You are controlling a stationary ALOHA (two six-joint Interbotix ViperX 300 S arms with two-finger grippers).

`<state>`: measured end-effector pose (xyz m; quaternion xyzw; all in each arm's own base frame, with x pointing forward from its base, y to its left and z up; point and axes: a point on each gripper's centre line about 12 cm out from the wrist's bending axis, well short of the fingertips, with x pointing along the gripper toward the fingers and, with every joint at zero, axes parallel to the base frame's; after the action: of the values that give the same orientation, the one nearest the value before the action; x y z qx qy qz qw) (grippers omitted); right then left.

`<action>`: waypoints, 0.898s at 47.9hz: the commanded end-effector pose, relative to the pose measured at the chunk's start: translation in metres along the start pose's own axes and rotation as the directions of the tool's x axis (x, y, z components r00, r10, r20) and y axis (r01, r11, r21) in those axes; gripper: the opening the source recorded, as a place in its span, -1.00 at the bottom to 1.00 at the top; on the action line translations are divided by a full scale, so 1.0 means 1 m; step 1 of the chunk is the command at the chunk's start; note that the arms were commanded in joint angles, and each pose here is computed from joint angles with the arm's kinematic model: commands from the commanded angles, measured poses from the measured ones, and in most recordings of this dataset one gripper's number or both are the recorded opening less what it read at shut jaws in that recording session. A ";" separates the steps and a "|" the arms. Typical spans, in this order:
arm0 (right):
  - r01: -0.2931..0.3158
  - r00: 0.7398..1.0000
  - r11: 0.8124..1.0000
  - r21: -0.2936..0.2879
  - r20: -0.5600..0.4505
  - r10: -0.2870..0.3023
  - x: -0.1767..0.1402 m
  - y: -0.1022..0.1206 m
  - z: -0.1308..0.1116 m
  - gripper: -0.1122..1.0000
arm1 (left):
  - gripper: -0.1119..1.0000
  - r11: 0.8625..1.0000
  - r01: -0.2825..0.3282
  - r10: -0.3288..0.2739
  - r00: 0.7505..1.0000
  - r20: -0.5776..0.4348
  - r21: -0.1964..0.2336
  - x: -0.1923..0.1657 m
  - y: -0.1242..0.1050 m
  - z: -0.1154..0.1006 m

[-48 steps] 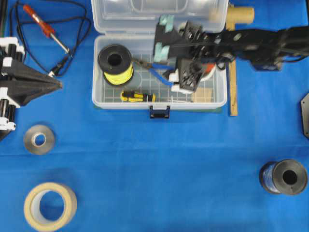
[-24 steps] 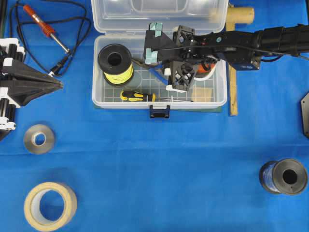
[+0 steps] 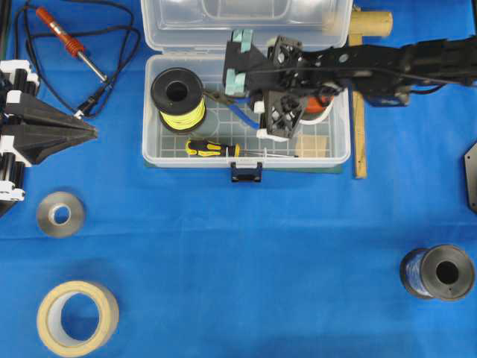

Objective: Pick the nipper from the toolbox among several items.
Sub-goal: 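Lower the right gripper and close it on the pliers' blue handle, then lift the pliers out of the toolbox and carry them toward the front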

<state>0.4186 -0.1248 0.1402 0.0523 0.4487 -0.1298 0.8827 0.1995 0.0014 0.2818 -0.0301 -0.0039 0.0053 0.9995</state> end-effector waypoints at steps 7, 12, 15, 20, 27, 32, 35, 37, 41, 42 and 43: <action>0.002 0.989 1.000 0.008 0.147 -0.003 -0.066 -0.001 0.031 -0.57 | -0.80 1.000 -0.001 0.001 1.000 0.012 -0.005 0.001 0.000 0.005; -0.007 0.982 1.000 0.004 0.191 0.007 -0.091 0.004 0.035 -0.57 | -0.80 1.000 -0.001 0.001 1.000 0.012 -0.005 0.001 0.000 0.005; -0.020 0.976 1.000 -0.009 0.217 0.022 -0.104 0.012 0.036 -0.57 | -0.80 1.000 -0.001 0.001 1.000 0.012 -0.005 0.001 0.000 0.005; -0.065 0.967 0.997 -0.050 0.245 0.075 -0.120 0.037 0.032 -0.57 | -0.80 1.000 -0.001 0.001 1.000 0.009 -0.005 0.002 0.000 0.004; -0.146 0.952 0.985 -0.091 0.259 0.165 -0.126 0.079 0.024 -0.57 | -0.80 1.000 -0.001 0.001 1.000 0.009 -0.005 0.002 0.000 0.004; -0.206 0.938 0.972 -0.115 0.261 0.229 -0.125 0.110 0.016 -0.57 | -0.80 1.000 -0.001 0.001 1.000 0.008 -0.003 0.002 0.000 0.004; -0.245 0.929 0.962 -0.122 0.253 0.268 -0.118 0.130 0.008 -0.57 | -0.80 1.000 -0.002 0.002 1.000 0.006 -0.005 0.002 0.000 0.003; -0.263 0.928 0.957 -0.122 0.238 0.285 -0.111 0.140 0.003 -0.57 | -0.80 1.000 -0.002 0.002 1.000 0.003 -0.005 0.001 0.000 0.002; -0.294 0.930 0.949 -0.113 0.196 0.312 -0.096 0.161 -0.009 -0.57 | -0.80 1.000 -0.002 0.002 1.000 0.003 -0.005 0.001 0.000 0.002; -0.301 0.930 0.947 -0.109 0.185 0.317 -0.092 0.166 -0.012 -0.57 | -0.80 1.000 -0.002 0.002 1.000 0.003 -0.005 0.001 0.000 0.002; -0.307 0.930 0.946 -0.104 0.178 0.321 -0.088 0.169 -0.014 -0.57 | -0.80 1.000 -0.002 0.002 1.000 0.003 -0.005 0.001 0.000 0.002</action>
<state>0.3984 0.0441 0.2016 0.0681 0.3580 0.0154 0.9311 0.1993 0.0014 0.2804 -0.0309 -0.0016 0.0053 0.9995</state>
